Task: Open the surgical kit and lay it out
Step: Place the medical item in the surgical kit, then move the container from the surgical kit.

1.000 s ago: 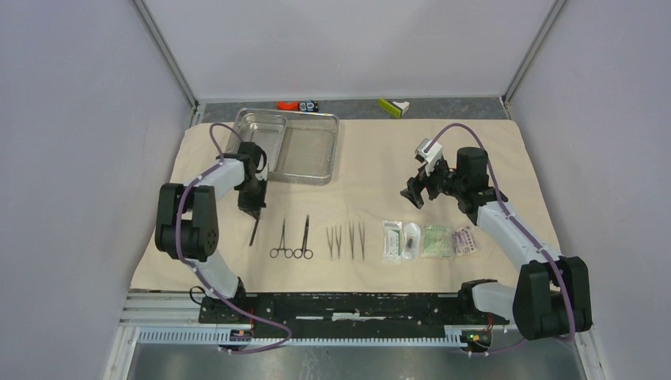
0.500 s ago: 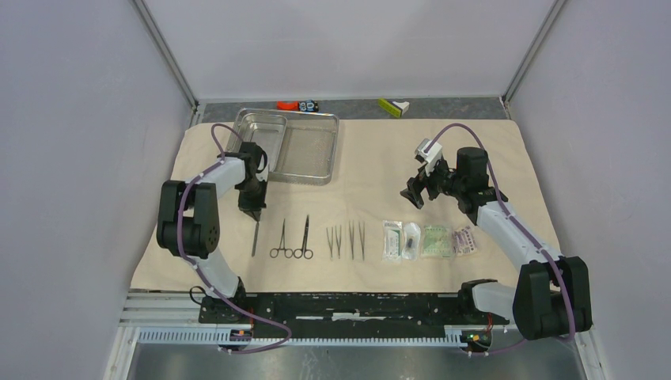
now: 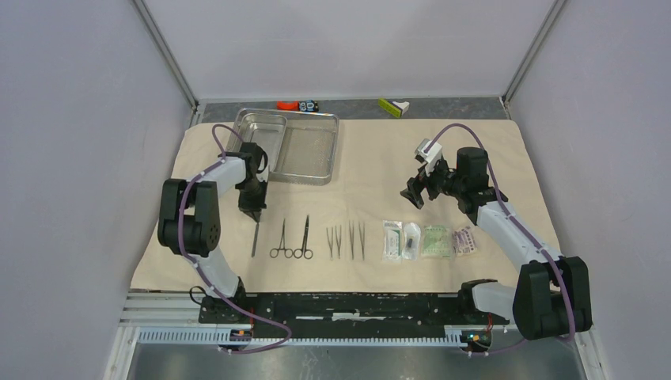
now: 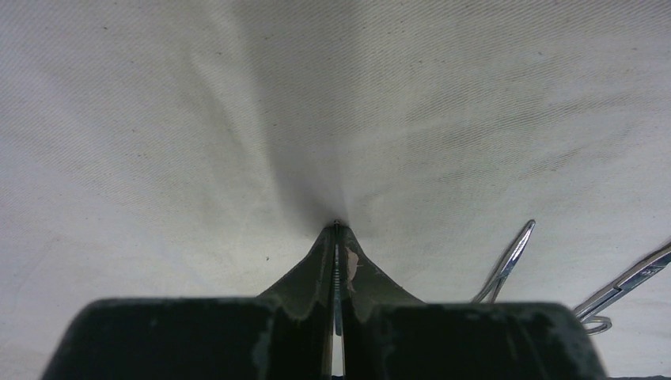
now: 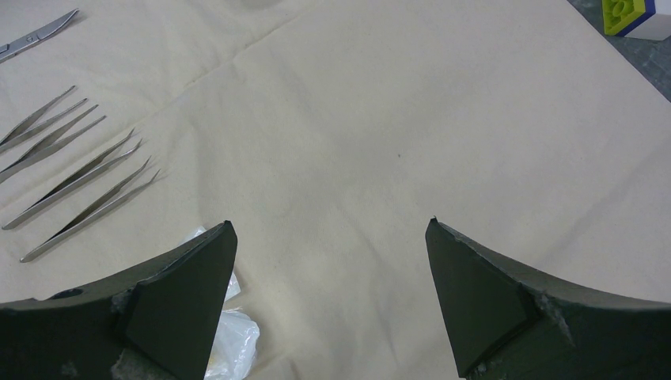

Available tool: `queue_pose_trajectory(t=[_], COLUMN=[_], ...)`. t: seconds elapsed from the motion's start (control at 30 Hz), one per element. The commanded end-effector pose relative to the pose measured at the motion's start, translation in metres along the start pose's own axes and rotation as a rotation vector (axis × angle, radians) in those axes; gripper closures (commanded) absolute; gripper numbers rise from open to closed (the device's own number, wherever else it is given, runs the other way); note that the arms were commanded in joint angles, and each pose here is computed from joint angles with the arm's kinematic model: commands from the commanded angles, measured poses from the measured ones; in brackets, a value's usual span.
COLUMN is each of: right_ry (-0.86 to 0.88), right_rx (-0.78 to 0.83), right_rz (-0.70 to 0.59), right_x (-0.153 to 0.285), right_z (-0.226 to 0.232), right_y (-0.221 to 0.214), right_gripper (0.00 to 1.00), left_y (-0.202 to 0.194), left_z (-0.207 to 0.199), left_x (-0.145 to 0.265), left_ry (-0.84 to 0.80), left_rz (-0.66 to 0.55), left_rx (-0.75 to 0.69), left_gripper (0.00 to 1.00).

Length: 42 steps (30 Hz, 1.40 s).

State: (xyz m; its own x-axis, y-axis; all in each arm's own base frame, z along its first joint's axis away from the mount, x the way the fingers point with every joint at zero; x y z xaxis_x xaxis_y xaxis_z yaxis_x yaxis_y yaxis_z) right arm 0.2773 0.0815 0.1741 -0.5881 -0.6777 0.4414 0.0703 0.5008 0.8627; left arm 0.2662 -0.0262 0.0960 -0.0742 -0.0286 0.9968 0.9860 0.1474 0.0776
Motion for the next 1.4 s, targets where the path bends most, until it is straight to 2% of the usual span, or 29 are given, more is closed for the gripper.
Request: queue_pose_trajectory(t=[0.0, 0.53, 0.8, 0.97, 1.2, 1.37], right_ry=[-0.005, -0.002, 0.003, -0.002, -0.017, -0.020], right_rx=[0.032, 0.035, 0.039, 0.041, 0.051, 0.051], right_rz=[-0.027, -0.028, -0.031, -0.039, -0.052, -0.051], right_x=[0.001, 0.001, 0.001, 0.003, 0.005, 0.005], right_z=[-0.003, -0.002, -0.002, -0.002, -0.004, -0.007], right_y=[0.007, 0.007, 0.008, 0.010, 0.016, 0.018], right_gripper=[0.03, 0.03, 0.03, 0.03, 0.03, 0.03], left_y=[0.008, 0.013, 0.017, 0.029, 0.049, 0.084], left_z=[-0.001, -0.001, -0.002, -0.002, 0.003, 0.002], left_x=[0.003, 0.014, 0.029, 0.054, 0.109, 0.134], left_ry=[0.001, -0.014, -0.023, -0.039, -0.091, -0.077], left_rz=[-0.017, -0.060, -0.102, -0.204, -0.485, -0.635], left_rx=[-0.019, -0.024, -0.033, -0.046, -0.084, -0.130], left_gripper=[0.91, 0.87, 0.78, 0.59, 0.27, 0.16])
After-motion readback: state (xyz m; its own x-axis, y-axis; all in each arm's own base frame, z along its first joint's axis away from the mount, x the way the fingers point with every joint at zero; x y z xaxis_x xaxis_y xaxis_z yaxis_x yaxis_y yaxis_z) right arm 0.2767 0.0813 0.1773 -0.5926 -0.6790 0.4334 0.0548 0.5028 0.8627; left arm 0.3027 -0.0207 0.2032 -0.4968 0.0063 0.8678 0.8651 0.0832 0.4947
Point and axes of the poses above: each gripper's point midway between its finger pads, its own x axis back along the fingers, its own z axis along the line the jaws close on, y = z × x, the point moved 8 cm from there along x, back along the fingers, and after that the axes turned 11 degrees about x, right-handed, at the moved point
